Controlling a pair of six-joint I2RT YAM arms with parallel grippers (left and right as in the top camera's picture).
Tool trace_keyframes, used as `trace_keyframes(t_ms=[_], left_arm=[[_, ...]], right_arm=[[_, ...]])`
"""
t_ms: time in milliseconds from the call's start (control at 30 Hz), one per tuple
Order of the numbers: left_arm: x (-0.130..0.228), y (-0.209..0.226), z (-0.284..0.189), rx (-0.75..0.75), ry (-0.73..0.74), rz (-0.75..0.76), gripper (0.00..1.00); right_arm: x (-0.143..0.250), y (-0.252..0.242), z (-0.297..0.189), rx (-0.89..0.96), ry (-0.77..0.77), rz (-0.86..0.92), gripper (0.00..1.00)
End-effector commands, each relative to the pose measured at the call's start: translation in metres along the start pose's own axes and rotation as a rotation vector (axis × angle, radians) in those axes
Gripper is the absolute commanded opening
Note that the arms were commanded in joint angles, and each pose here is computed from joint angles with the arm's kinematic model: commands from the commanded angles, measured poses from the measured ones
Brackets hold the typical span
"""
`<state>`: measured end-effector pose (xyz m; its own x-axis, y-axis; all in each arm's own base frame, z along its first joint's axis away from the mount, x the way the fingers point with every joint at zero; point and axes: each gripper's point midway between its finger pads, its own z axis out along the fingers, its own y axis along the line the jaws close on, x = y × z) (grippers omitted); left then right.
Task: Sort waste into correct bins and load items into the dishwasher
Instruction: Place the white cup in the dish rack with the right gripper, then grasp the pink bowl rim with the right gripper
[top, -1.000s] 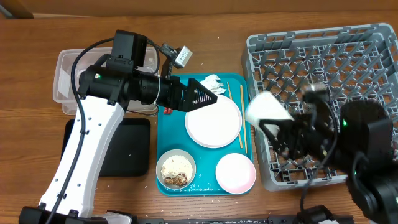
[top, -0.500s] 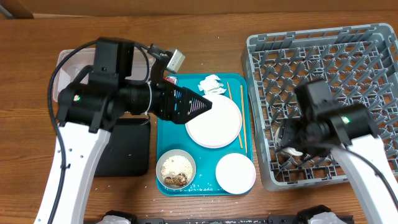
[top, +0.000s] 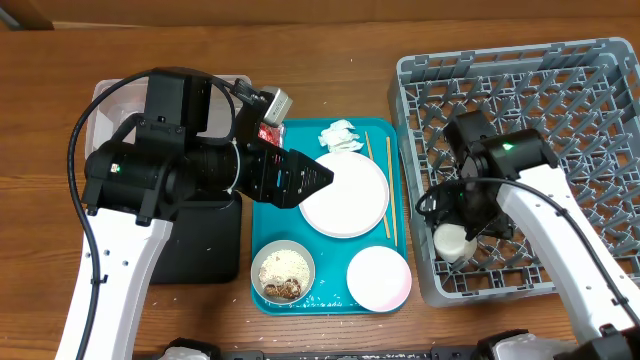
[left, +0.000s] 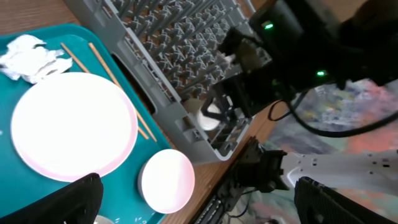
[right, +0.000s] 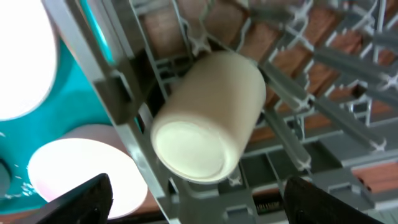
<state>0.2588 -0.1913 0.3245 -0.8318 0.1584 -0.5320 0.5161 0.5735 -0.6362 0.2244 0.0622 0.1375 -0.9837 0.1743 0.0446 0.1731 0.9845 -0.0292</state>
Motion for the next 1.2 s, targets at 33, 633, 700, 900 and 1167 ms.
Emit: trace_keyframes(t_ms=[33,633,700,900,1167], left_arm=[[-0.006,0.009,-0.015,-0.13,-0.049,0.035,0.99],[0.068,0.03,-0.217,-0.98,-0.609,-0.415,1.0],[0.073,0.028,-0.219,-0.986,-0.612,-0.415,1.0],[0.075,0.034,-0.216,-1.002,-0.585,-0.424,1.0],[0.071,0.047,-0.204,-1.031,-0.519,-0.444,1.0]], right_arm=[[-0.004,0.02,-0.049,-0.121,-0.219,-0.098,0.9],[0.048,0.113,0.013,-0.123,-0.145,-0.469,0.76],[0.046,0.114,0.027,-0.087,-0.106,-0.474,0.76],[0.047,0.113,0.062,-0.003,0.005,-0.564,0.53],[0.052,0.112,0.088,-0.021,0.026,-0.635,0.7]])
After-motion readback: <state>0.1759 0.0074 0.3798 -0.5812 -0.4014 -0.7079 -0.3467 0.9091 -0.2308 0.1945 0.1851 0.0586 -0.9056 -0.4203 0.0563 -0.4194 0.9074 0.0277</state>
